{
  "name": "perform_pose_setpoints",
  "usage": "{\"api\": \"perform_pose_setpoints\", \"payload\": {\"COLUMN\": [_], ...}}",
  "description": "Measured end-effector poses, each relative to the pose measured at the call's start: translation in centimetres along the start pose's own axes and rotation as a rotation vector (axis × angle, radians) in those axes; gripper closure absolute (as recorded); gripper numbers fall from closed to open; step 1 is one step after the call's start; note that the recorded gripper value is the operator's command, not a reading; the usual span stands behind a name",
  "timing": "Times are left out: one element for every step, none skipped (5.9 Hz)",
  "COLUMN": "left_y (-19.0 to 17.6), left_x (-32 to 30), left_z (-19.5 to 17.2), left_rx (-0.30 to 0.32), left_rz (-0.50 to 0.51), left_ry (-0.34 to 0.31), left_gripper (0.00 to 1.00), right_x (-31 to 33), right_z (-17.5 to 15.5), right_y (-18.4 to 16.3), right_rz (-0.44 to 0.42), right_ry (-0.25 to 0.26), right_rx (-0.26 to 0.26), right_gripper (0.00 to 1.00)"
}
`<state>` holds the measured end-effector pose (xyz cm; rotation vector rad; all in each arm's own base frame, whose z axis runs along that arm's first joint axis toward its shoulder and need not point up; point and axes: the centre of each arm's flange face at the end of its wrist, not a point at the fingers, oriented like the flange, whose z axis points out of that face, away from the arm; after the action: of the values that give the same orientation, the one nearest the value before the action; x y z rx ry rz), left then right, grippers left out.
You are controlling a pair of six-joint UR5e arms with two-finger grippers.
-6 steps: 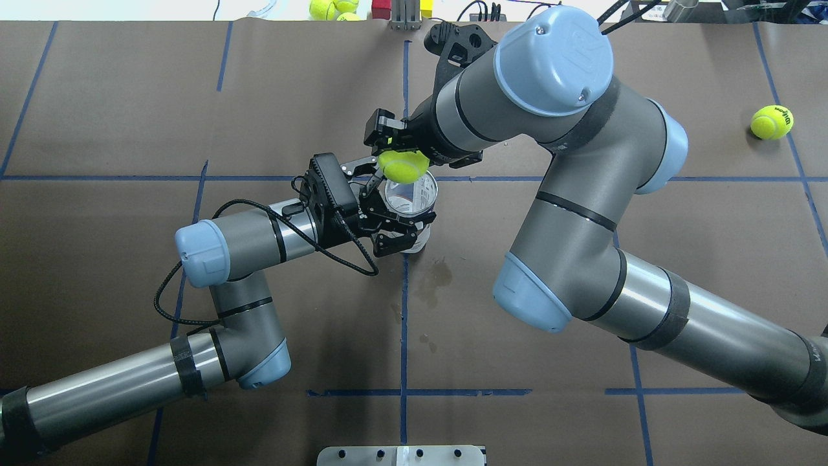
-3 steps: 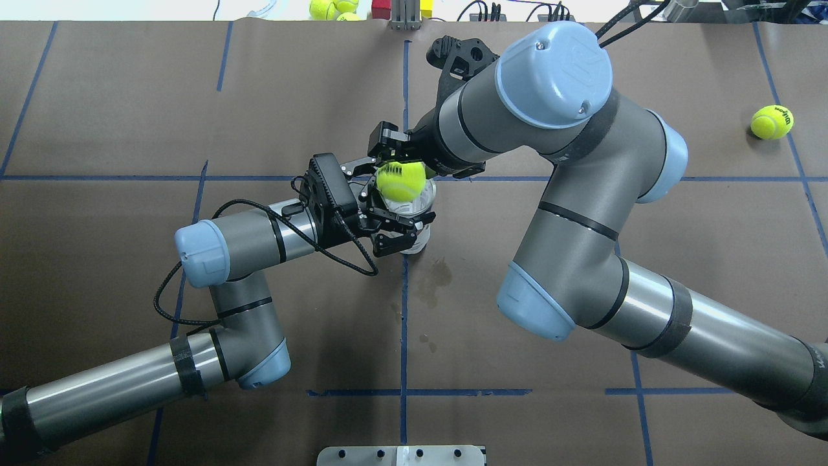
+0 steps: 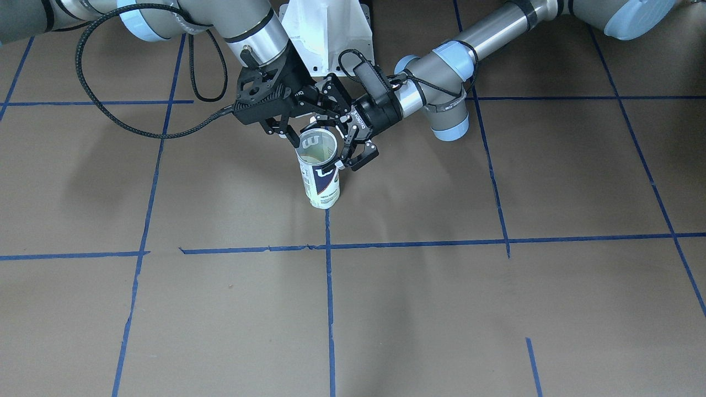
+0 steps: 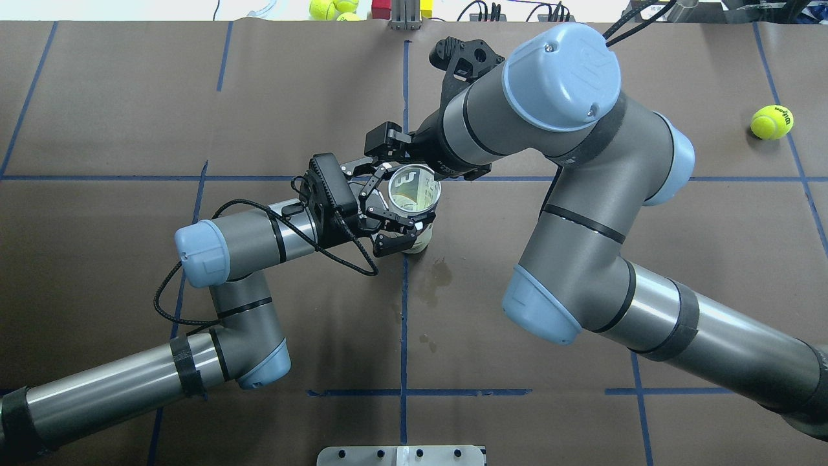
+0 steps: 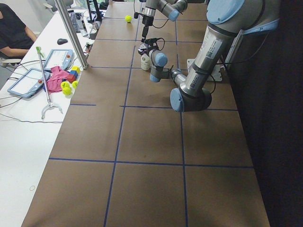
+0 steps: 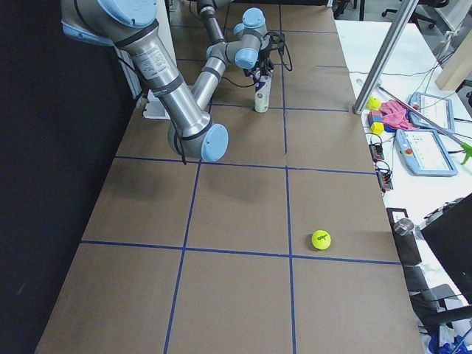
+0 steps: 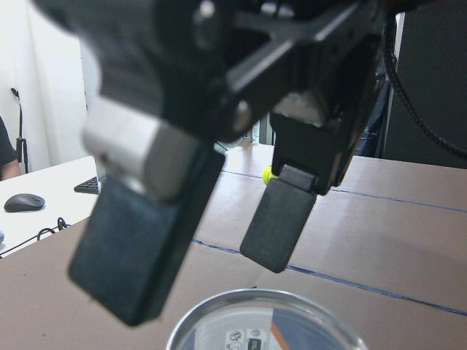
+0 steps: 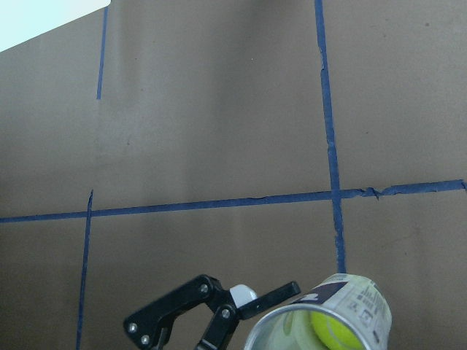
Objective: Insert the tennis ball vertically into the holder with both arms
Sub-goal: 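Move the right gripper to the second tennis ball farther away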
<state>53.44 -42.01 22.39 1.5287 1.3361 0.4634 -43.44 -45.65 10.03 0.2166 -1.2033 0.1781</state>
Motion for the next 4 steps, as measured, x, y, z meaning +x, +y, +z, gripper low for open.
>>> {"api": "perform_pose_setpoints", "payload": {"left_y": [0.0, 0.0, -0.1, -0.1], "left_x": [0.0, 0.0, 0.0, 0.0], "left_z": [0.0, 0.0, 0.0, 0.0], "left_rx": [0.0, 0.001, 0.001, 0.001], "left_rz": [0.0, 0.0, 0.0, 0.0], "left_ry": [0.0, 0.0, 0.0, 0.0], "left_gripper": [0.1, 0.1, 0.1, 0.1], "right_x": [2.1, 6.4, 12.2, 18.9], "right_z": [-1.9, -3.7, -4.9, -5.9], "right_y": [-2.2, -5.2, -8.1, -11.5], "right_rz": [0.011, -0.007, -0.08, -0.164], "right_ry": [0.001, 0.03, 0.088, 0.175], "right_rx": [-0.007, -0.014, -0.004, 0.015], "right_gripper": [0.01, 0.01, 0.01, 0.01]}}
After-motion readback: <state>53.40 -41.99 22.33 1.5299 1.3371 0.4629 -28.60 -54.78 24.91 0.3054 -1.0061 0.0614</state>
